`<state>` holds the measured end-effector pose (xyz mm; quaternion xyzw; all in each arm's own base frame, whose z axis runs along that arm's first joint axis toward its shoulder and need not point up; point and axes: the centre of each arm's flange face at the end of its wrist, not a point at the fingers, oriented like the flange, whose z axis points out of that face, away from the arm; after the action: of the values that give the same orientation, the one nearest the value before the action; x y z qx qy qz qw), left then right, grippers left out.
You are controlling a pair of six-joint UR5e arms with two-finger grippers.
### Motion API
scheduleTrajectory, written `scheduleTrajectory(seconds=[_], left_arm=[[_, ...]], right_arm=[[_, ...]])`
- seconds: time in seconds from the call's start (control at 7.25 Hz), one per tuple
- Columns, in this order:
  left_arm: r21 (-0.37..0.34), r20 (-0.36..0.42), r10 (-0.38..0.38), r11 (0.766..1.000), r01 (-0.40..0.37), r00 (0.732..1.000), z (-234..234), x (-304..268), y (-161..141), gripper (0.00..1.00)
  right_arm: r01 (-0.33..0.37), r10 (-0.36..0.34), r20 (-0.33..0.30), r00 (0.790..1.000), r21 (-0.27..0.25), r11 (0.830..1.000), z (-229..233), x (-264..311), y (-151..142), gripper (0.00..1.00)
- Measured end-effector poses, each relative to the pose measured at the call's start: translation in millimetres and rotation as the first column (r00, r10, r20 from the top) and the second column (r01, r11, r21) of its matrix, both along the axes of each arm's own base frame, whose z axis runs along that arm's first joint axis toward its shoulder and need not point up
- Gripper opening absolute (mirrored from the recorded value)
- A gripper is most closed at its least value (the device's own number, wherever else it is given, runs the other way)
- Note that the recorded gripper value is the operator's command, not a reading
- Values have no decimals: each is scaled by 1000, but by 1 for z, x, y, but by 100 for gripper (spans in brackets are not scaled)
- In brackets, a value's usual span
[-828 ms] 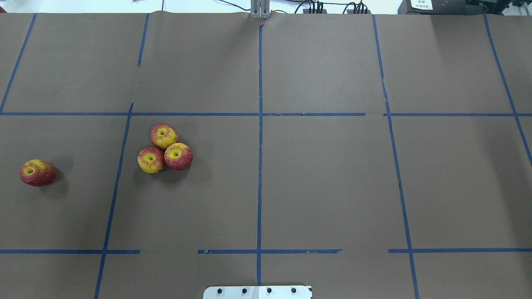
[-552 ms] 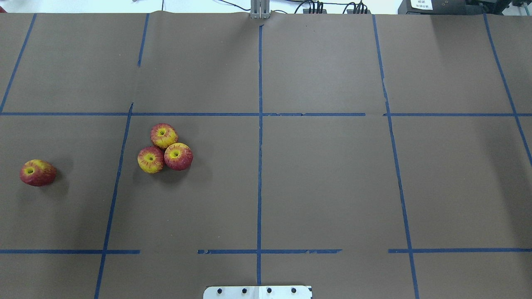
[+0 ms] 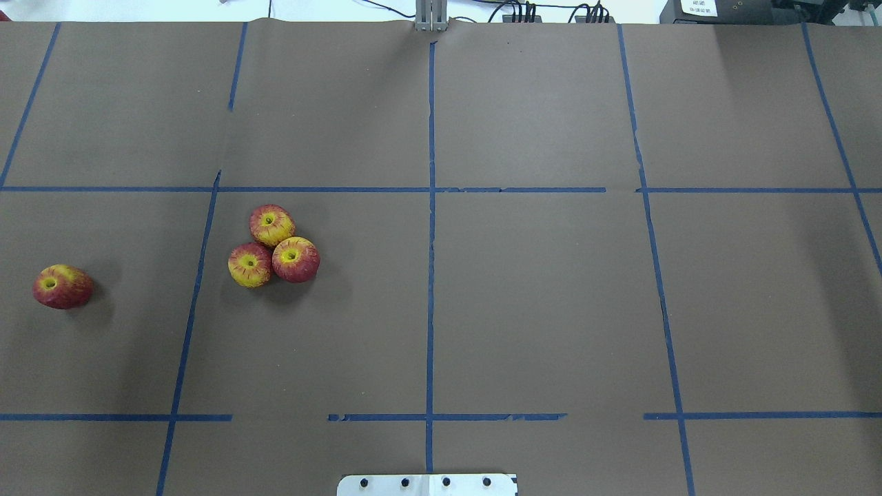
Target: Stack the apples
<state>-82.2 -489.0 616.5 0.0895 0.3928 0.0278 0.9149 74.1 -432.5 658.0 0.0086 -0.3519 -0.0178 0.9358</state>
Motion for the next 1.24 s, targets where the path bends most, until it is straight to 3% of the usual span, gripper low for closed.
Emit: scheduleTrajectory(seconds=[0.41, 0.69, 0.97, 1.24], left_arm=[[43, 98, 95, 994, -100, 991, -6, 39, -2, 100], [23, 108, 49, 998, -52, 993, 15, 28, 32, 100], [22, 23, -62, 998, 62, 998, -11, 45, 22, 100], [-75, -103, -23, 997, 15, 994, -36, 126, 18, 100]], right_arm=[[0, 0, 0, 1000, 0, 1000, 0, 0, 0, 100], [0, 0, 0, 1000, 0, 1000, 0, 0, 0, 100], [0, 0, 0, 1000, 0, 1000, 0, 0, 0, 100], [0, 0, 0, 1000, 0, 1000, 0, 0, 0, 100]])
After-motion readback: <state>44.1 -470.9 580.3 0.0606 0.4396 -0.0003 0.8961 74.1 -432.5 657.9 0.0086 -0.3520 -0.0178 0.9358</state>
